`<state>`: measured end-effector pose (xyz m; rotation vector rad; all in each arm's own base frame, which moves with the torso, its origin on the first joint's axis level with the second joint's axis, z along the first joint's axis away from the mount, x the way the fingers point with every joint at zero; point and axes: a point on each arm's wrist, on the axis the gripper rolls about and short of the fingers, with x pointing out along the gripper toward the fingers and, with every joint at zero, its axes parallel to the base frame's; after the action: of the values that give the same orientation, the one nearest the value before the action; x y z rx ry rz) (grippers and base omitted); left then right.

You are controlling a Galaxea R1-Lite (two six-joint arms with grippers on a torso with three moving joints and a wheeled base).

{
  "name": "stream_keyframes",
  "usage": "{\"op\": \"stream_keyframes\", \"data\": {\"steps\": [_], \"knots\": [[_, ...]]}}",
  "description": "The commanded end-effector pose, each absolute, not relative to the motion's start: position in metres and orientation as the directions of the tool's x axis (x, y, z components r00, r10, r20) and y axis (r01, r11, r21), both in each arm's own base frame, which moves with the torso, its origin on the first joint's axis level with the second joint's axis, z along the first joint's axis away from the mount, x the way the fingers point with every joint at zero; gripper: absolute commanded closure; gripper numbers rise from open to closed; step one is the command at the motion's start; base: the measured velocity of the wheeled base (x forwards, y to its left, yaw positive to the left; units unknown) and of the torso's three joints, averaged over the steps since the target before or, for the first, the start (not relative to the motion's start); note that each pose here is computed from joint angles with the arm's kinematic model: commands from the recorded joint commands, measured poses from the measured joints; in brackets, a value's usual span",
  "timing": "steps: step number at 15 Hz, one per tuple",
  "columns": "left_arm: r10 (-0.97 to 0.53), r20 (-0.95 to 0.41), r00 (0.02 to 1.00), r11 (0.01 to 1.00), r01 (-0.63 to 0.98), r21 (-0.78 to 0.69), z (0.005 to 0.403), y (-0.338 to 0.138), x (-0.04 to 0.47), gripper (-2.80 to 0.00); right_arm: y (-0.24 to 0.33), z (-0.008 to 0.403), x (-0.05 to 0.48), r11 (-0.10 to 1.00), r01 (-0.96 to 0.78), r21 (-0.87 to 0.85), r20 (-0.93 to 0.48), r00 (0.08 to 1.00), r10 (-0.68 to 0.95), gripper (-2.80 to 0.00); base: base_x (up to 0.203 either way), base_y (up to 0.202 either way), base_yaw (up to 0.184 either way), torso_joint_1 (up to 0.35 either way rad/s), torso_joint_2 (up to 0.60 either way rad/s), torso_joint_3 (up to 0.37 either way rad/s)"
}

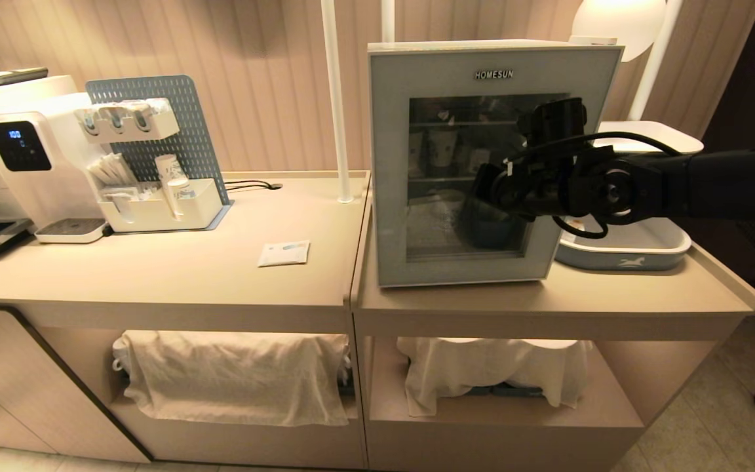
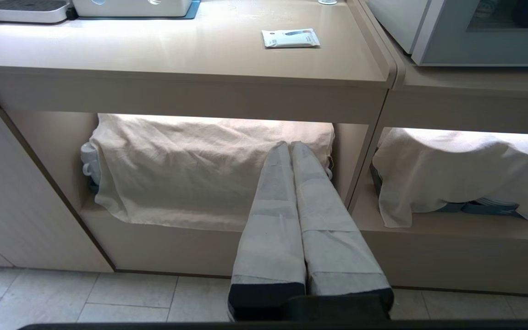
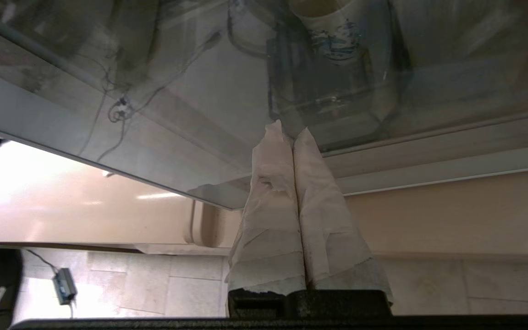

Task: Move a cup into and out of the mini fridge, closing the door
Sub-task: Close the freezer door, then open the freezer door

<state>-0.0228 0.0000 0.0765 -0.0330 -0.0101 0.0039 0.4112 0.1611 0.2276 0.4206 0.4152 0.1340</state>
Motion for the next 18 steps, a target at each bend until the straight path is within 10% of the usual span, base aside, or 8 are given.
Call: {"op": "stream_keyframes", "data": {"steps": [1, 11, 18], "knots": [[0.005, 0.006, 1.000, 0.999, -0.004, -0.034, 0.076, 0.000, -0.023, 0.00, 0.164, 0.225, 0.411, 0.911, -0.046, 0.410, -0.371, 0.904, 0.212, 0.00, 0.000, 0.000, 0.000, 0.000, 0.00, 0.000], [0.006, 0.008, 1.000, 0.999, -0.006, -0.040, 0.076, 0.000, -0.023, 0.00, 0.071, 0.275, 0.232, 0.949, 0.254, 0.185, -0.296, 0.935, -0.193, 0.00, 0.000, 0.000, 0.000, 0.000, 0.00, 0.000], [0.008, 0.008, 1.000, 0.999, -0.007, -0.043, 0.076, 0.000, -0.023, 0.00, -0.012, 0.231, 0.041, 0.721, 0.681, 0.125, -0.065, 0.731, -0.679, 0.00, 0.000, 0.000, 0.000, 0.000, 0.00, 0.000]]}}
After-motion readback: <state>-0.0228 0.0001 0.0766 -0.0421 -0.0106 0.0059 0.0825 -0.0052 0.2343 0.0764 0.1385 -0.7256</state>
